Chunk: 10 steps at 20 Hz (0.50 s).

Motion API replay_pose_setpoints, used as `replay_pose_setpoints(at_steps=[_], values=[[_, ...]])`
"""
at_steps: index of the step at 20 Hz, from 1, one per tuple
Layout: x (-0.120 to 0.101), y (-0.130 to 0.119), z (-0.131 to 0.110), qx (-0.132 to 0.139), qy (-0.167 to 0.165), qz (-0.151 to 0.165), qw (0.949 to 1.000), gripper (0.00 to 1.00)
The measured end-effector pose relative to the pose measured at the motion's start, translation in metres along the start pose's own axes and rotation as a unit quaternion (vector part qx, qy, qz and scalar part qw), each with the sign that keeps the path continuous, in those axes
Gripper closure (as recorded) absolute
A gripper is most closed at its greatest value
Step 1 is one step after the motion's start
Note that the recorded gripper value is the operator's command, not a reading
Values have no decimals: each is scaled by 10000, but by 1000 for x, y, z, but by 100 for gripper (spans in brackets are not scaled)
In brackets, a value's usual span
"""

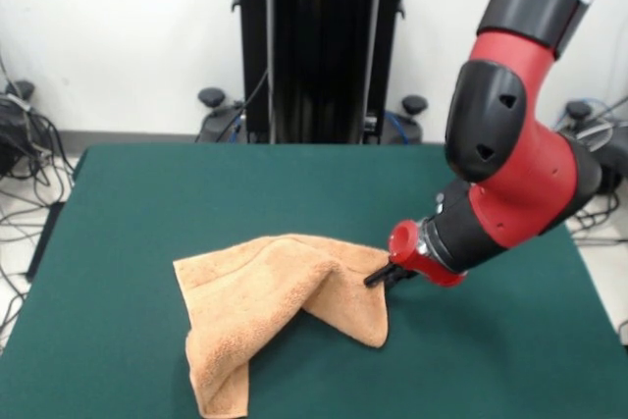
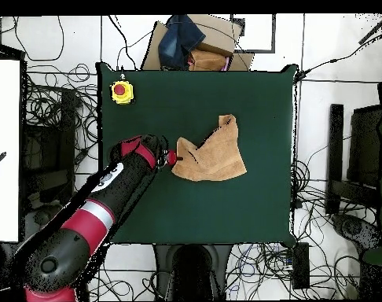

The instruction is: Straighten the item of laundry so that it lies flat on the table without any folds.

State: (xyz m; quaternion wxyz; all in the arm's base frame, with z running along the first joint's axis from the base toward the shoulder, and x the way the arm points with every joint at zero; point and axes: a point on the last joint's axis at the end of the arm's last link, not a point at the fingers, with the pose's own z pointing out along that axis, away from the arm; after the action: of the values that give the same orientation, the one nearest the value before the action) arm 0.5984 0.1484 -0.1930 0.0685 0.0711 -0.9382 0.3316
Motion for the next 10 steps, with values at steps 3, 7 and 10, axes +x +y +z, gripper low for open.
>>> replay_pose_setpoints(at_steps=[3, 7, 10], values=[[0, 0, -3, -48, 3, 31, 10000, 100], [5, -7, -16, -325, 10, 260, 9991, 100], [11, -13, -24, -518, -29, 432, 9977, 100]])
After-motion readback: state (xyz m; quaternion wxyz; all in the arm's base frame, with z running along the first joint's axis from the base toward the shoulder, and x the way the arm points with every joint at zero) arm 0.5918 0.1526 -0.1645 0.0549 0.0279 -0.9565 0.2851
